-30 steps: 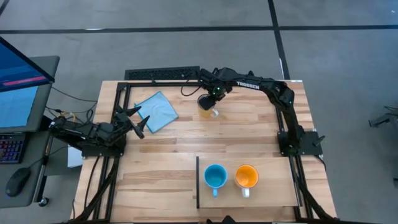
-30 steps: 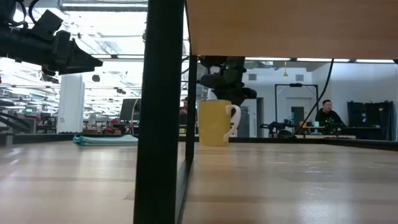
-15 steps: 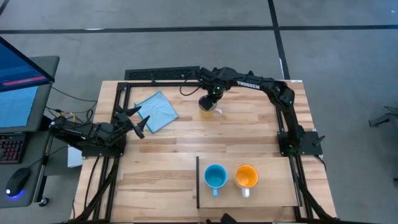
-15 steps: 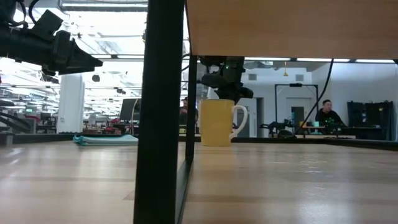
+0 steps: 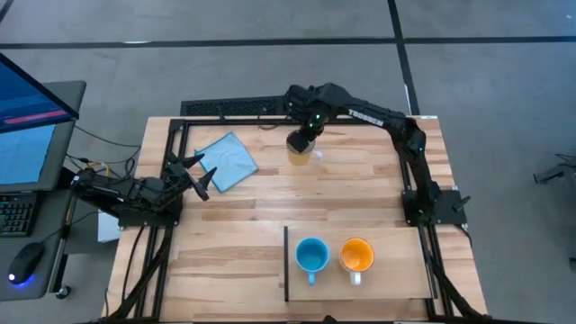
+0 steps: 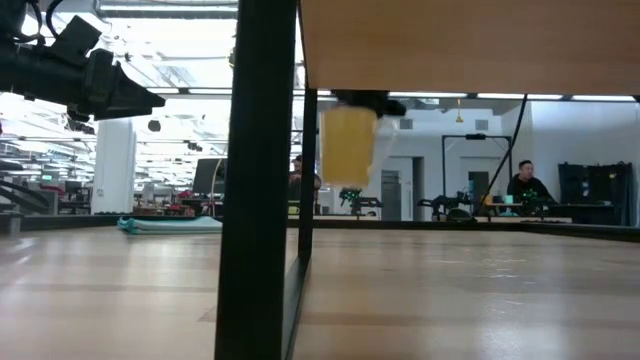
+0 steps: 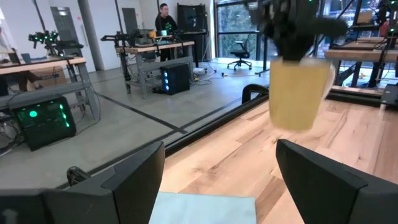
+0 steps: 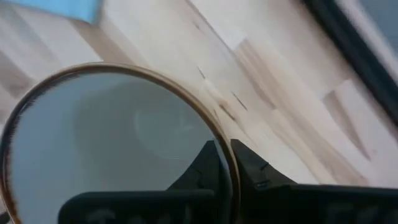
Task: Stack small to large cups/mugs on shelf
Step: Put the yellow mug on the shelf
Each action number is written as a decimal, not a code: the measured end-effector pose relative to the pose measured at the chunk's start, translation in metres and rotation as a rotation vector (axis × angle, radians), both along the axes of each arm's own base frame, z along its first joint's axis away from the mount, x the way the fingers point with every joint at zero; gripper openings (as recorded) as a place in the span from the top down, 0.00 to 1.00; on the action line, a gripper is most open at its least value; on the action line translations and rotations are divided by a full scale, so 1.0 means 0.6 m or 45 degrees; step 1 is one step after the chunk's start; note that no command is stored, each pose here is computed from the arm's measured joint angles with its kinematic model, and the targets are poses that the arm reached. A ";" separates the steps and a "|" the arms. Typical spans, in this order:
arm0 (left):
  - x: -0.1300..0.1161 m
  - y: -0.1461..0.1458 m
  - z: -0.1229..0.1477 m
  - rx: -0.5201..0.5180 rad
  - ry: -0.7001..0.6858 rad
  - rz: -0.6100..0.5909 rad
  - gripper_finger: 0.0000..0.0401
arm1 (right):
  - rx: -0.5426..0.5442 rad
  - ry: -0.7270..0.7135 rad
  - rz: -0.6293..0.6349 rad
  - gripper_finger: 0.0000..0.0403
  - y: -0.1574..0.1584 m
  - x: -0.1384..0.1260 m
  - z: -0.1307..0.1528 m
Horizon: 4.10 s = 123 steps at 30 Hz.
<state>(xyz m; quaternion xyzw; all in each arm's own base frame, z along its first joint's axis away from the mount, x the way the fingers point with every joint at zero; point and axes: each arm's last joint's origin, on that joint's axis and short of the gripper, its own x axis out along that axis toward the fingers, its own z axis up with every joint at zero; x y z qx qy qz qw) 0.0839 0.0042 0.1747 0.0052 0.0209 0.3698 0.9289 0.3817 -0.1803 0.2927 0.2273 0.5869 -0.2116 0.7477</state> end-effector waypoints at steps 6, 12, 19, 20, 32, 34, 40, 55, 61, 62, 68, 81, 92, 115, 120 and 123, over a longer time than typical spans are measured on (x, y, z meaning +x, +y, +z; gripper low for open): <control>0.000 0.000 0.000 0.000 0.000 0.000 0.25 | 0.016 -0.053 -0.102 0.93 0.016 -0.032 0.109; 0.000 0.000 0.000 0.000 0.000 0.000 0.25 | 0.058 -0.183 -0.271 0.94 0.066 -0.108 0.188; 0.000 0.000 0.000 0.001 0.001 0.003 0.25 | -0.043 -0.393 -0.405 0.94 0.147 -0.175 0.274; 0.000 0.000 0.000 0.000 0.000 0.003 0.25 | -0.036 -0.424 -0.411 0.94 0.161 -0.184 0.284; 0.000 0.000 0.000 0.048 0.045 0.003 0.25 | 0.119 -0.561 -0.374 0.94 0.324 -0.217 0.320; 0.000 0.000 0.000 0.040 0.038 0.003 0.25 | 0.113 -0.570 -0.361 0.94 0.347 -0.219 0.320; 0.000 0.000 0.000 -0.025 -0.024 -0.001 0.25 | 0.051 -0.601 -0.425 0.94 0.396 -0.224 0.312; 0.001 -0.001 0.000 -0.005 -0.004 -0.023 0.25 | -0.006 -0.305 -0.682 0.94 0.420 -0.190 0.197; 0.001 -0.001 0.000 0.064 0.061 -0.027 0.25 | -0.015 -0.198 -0.780 0.94 0.404 -0.181 0.162; 0.001 -0.001 0.000 0.074 0.070 -0.028 0.25 | -0.013 -0.185 -0.800 0.94 0.401 -0.180 0.157; 0.001 -0.001 0.000 0.114 0.107 -0.030 0.25 | 0.008 -0.142 -0.880 0.94 0.378 -0.195 0.148; 0.001 -0.001 0.000 0.117 0.110 -0.030 0.25 | 0.181 -0.343 -0.990 0.94 0.348 -0.289 0.216; 0.001 -0.001 0.000 0.107 0.100 -0.030 0.25 | 0.331 -0.332 -0.982 0.94 0.344 -0.342 0.223; 0.001 -0.001 0.001 0.101 0.091 -0.031 0.25 | 0.549 -0.012 -0.998 0.94 0.390 -0.424 0.150; 0.001 -0.001 0.001 0.101 0.090 -0.030 0.25 | 0.581 0.106 -1.004 0.94 0.407 -0.439 0.132; 0.001 -0.001 0.001 0.101 0.089 -0.030 0.25 | 0.584 0.173 -1.008 0.94 0.419 -0.448 0.123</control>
